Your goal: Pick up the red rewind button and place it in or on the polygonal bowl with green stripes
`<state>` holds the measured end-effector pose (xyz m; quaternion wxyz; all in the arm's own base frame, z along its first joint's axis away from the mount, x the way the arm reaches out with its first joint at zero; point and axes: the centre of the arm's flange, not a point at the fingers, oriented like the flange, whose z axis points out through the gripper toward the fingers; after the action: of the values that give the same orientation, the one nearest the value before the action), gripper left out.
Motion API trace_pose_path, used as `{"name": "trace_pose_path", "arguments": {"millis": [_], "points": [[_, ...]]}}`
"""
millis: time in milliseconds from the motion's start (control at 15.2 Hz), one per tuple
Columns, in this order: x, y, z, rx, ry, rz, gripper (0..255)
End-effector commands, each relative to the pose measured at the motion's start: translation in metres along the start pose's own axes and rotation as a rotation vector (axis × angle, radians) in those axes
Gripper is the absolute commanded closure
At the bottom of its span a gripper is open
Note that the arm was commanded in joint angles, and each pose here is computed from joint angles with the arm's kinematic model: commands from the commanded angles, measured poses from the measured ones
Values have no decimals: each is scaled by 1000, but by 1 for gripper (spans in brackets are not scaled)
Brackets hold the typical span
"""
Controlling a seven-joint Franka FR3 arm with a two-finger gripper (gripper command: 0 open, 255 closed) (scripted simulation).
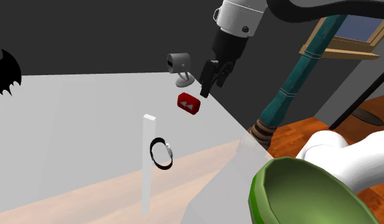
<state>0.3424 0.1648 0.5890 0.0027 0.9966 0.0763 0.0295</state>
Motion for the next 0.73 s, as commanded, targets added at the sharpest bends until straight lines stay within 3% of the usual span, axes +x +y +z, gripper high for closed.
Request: {"name": "trace_pose_path", "arguments": {"millis": [0, 660], "points": [[8, -24, 2, 0, 11, -14, 0], [12, -30, 43, 0, 14, -18, 0]]}}
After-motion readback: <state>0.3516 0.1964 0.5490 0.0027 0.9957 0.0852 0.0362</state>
